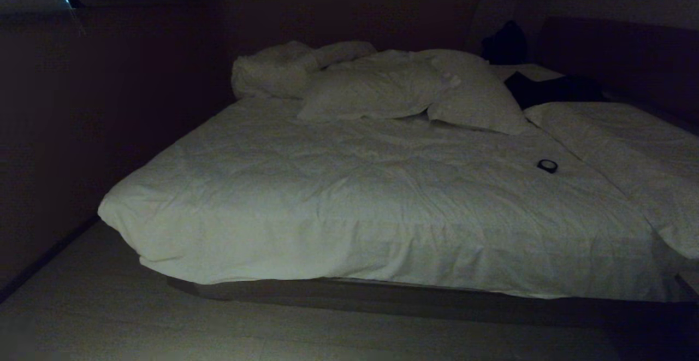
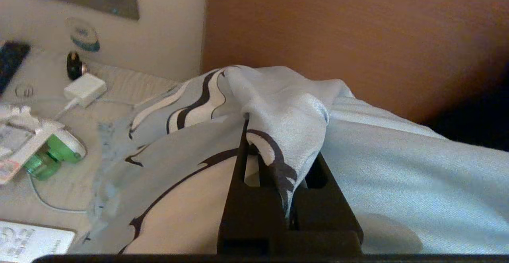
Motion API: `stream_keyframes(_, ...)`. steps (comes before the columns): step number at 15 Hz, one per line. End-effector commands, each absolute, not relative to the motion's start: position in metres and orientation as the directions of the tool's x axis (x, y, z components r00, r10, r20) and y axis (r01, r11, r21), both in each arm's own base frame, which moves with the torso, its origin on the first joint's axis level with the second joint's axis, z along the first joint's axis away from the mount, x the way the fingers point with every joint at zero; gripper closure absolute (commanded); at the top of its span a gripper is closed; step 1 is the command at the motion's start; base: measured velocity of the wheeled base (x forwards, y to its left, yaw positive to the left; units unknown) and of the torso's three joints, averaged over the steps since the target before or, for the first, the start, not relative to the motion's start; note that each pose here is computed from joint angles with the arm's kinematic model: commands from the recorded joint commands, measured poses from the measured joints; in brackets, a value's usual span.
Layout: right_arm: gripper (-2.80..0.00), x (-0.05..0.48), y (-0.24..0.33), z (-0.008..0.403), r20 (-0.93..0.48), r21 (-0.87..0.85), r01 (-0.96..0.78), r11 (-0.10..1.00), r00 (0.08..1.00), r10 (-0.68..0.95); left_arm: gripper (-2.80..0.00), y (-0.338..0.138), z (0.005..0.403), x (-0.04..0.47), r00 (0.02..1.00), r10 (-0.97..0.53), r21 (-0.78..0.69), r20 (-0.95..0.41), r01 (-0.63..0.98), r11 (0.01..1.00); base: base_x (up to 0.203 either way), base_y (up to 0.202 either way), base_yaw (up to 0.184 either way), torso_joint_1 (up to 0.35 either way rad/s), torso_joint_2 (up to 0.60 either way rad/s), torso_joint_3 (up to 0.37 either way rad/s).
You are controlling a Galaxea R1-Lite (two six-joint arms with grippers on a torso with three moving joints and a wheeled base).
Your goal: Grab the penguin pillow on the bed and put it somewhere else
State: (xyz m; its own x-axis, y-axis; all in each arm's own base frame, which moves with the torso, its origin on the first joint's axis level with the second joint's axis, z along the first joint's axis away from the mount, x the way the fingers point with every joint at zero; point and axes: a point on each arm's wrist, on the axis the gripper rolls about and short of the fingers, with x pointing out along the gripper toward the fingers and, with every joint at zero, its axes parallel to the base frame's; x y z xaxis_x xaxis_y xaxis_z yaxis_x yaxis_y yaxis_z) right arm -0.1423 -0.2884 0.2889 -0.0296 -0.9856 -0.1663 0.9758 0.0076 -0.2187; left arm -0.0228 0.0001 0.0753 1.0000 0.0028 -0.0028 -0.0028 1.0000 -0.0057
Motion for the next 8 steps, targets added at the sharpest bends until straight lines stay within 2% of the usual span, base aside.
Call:
stream_keyframes(1, 0.00, -0.137, -0.264, 0.304, -0.167, -0.191, 0.981, -0.019, -0.051, -0.985, 0.00, 0.000, 0.075, -0.023, 1.000, 0.003, -0.006, -0.005, -0.003, 1.000, 0.000, 0.000, 0.000, 0.000, 0.00, 0.000)
stream_keyframes(8, 0.00, -0.167, -0.248, 0.312, -0.165, -0.148, 0.978, -0.144, -0.168, -0.972, 0.00, 0.000, 0.075, -0.023, 1.000, 0.002, -0.006, -0.005, -0.002, 1.000, 0.000, 0.000, 0.000, 0.000, 0.00, 0.000)
